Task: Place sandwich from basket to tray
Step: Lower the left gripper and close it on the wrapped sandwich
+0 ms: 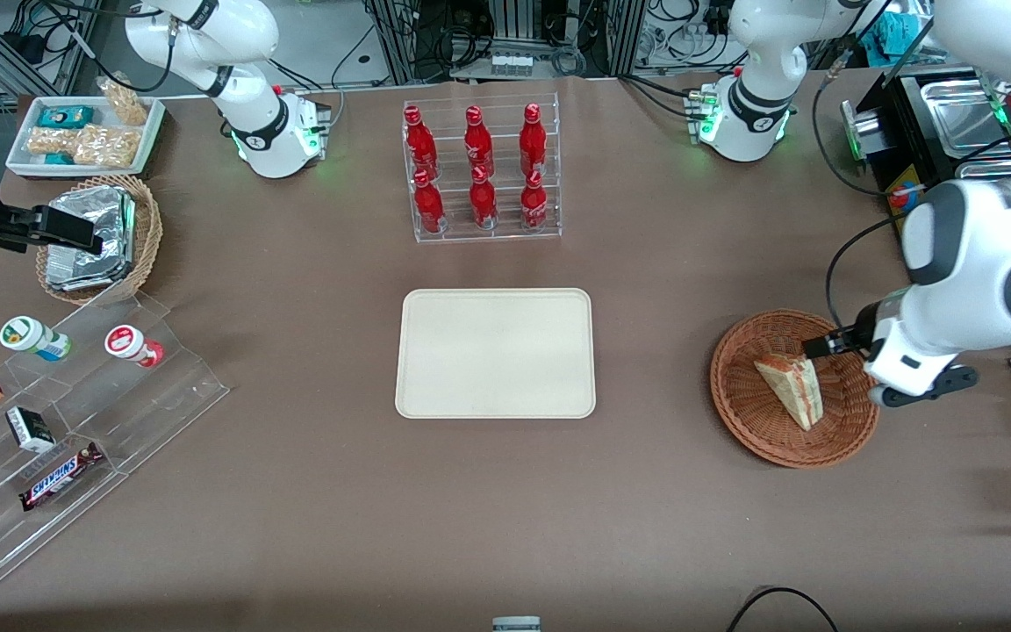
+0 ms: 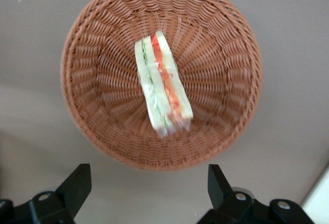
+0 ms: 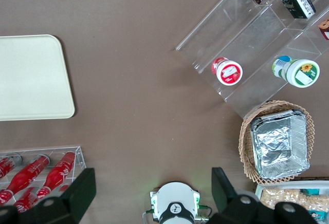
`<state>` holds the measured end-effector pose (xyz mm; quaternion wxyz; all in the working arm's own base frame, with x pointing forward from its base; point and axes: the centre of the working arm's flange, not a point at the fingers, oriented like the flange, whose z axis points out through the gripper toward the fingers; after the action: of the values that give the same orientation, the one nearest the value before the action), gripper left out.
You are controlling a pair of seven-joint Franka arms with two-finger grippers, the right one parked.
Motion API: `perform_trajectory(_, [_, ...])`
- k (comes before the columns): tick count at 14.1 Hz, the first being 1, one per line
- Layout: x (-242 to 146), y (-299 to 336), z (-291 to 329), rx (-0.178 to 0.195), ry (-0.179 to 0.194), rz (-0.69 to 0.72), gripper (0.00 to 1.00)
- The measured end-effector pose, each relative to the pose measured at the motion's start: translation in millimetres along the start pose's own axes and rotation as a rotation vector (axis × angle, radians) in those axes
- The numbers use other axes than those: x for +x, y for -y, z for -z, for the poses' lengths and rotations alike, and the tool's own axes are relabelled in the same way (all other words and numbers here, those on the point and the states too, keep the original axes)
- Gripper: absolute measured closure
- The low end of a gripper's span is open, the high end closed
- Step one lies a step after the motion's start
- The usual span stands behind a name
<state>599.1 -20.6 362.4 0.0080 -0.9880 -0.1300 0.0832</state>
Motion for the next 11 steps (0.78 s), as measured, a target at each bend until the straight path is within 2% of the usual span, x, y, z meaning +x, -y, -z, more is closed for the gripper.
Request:
perform_trajectory(2, [-1, 8, -23, -0.011, -0.020, 0.012, 0.00])
perform_trajectory(5, [-1, 12, -31, -0.021, -0.028, 0.032, 0.00])
perform_trajectory(8, [7, 8, -40, -0.066, -0.054, 0.163, 0.00])
perform_trajectory(11, [11, 7, -57, -0.070, -0.041, 0.199, 0.00])
